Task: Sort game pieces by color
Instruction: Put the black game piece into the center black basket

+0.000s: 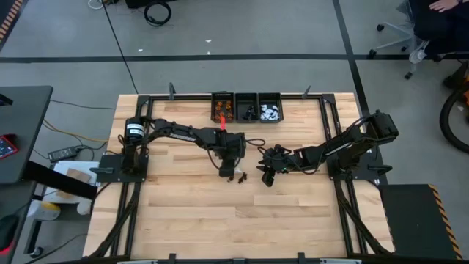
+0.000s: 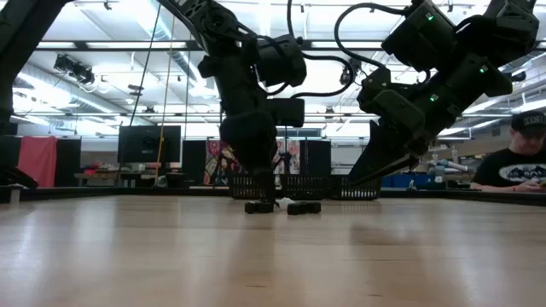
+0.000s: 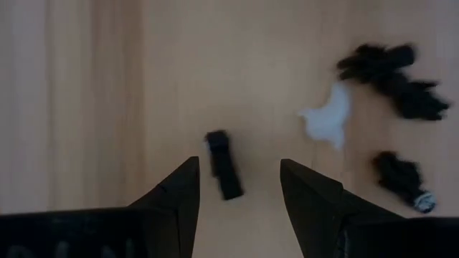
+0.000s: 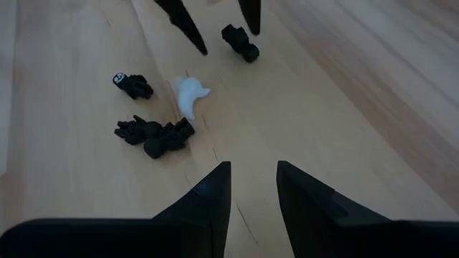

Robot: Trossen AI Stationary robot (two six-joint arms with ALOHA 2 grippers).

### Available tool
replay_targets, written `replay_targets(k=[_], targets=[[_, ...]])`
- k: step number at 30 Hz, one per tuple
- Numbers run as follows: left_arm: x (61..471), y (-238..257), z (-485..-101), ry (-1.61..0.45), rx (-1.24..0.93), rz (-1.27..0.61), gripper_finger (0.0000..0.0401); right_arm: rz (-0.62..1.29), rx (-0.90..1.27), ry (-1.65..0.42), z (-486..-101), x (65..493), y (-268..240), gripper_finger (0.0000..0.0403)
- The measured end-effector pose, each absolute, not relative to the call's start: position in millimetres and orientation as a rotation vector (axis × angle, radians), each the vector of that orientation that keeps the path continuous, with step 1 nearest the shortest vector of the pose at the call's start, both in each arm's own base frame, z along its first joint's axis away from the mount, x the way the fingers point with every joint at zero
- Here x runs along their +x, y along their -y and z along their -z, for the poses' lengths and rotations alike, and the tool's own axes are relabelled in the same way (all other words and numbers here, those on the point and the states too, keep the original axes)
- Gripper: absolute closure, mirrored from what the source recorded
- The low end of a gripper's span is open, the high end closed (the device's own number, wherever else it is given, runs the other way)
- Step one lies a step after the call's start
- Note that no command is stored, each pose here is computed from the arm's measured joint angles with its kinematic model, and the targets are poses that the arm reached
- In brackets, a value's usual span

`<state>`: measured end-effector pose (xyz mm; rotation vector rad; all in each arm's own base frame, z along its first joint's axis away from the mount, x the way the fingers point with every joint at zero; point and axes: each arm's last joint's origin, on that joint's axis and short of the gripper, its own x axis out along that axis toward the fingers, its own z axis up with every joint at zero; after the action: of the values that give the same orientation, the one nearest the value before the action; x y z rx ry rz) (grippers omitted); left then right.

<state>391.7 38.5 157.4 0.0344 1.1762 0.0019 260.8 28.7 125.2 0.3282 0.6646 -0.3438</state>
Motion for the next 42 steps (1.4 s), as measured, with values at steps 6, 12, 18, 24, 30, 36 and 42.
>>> replay_targets(k=[6, 12, 18, 24, 30, 36, 42], targets=[[391.2, -40.0, -157.3, -1.186, 0.074, -0.050, 0.0229, 0.343, 0.329, -0.662, -125.4, 261.0, -28.9, 0.0284], [393.8, -37.7, -144.6, -1.218, 0.078, -0.043, 0.0230, 0.342, 0.333, -0.656, -125.8, 261.4, -29.0, 0.0284], [394.9, -33.2, -143.0, -1.220, 0.116, -0.058, 0.0259, 0.342, 0.333, -0.653, -126.0, 261.5, -29.0, 0.0284], [395.2, -33.4, -142.7, -1.221, 0.154, -0.048, 0.0320, 0.342, 0.331, -0.655, -125.9, 261.4, -29.1, 0.0284], [394.4, -34.0, -142.3, -1.231, 0.183, -0.038, 0.0389, 0.342, 0.332, -0.656, -125.8, 261.3, -29.1, 0.0284], [392.6, -37.4, -143.7, -1.241, 0.179, -0.032, 0.0391, 0.343, 0.332, -0.658, -125.7, 261.2, -29.1, 0.0284], [388.0, -57.0, -156.1, -1.211, 0.180, -0.057, 0.0391, 0.340, 0.330, -0.661, -125.5, 260.9, -30.0, 0.0284]])
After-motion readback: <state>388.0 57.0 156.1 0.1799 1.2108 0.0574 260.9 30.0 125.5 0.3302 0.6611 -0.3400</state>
